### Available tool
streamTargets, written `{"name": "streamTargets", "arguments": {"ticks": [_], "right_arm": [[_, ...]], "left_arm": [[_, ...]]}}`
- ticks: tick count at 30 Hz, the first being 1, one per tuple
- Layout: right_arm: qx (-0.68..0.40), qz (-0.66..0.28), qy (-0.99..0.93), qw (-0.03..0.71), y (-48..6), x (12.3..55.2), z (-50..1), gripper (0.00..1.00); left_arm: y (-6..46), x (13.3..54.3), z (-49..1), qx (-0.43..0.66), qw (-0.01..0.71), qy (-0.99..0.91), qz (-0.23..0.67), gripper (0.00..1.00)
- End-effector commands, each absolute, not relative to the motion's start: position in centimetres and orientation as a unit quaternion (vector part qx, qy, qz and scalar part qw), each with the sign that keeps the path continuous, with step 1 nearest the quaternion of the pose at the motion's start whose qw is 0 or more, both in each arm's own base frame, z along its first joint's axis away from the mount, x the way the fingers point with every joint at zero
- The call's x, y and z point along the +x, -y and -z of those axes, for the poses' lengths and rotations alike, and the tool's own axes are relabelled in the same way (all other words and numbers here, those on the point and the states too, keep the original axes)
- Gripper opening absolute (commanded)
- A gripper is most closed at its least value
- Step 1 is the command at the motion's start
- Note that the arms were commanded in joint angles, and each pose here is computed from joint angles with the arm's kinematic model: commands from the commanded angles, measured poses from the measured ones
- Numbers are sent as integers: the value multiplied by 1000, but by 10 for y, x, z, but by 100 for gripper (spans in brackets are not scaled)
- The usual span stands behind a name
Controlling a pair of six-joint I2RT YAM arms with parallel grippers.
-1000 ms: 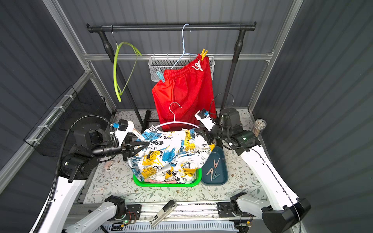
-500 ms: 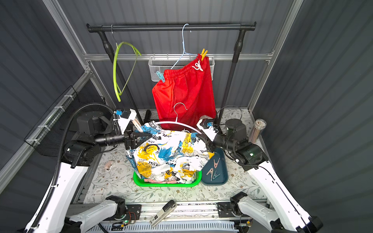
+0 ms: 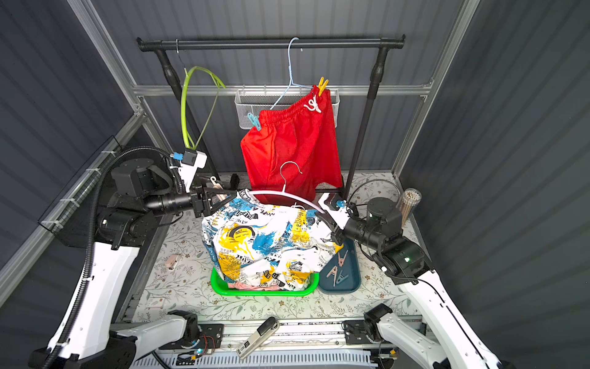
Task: Remove the clothespins securing shorts to the hanger
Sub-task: Remove the clothespin from the hanger.
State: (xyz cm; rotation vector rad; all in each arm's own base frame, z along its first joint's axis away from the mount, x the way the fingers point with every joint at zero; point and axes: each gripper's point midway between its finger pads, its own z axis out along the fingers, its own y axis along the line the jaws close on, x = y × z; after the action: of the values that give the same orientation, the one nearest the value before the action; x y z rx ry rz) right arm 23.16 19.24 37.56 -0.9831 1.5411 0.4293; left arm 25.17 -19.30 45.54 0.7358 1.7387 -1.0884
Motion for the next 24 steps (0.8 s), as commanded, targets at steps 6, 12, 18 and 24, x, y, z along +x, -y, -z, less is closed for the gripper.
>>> {"name": "streamTargets", "arguments": {"ticks": [6, 12, 18, 24], "right_arm": [[-412, -180, -633, 630, -191, 230, -399, 0], [-411, -184, -634, 629, -193, 233, -399, 0], [-409, -185, -636, 628, -194, 235, -400, 0], [-410, -187, -637, 625, -195, 235, -399, 0]], "left_arm": [[189, 237, -474, 307, 450, -655, 524, 48], [190, 230, -472, 320, 444, -643, 535, 36], [190, 226, -474, 327, 452, -636, 533, 12], [188, 225, -477, 325, 465, -636, 523, 0]]}}
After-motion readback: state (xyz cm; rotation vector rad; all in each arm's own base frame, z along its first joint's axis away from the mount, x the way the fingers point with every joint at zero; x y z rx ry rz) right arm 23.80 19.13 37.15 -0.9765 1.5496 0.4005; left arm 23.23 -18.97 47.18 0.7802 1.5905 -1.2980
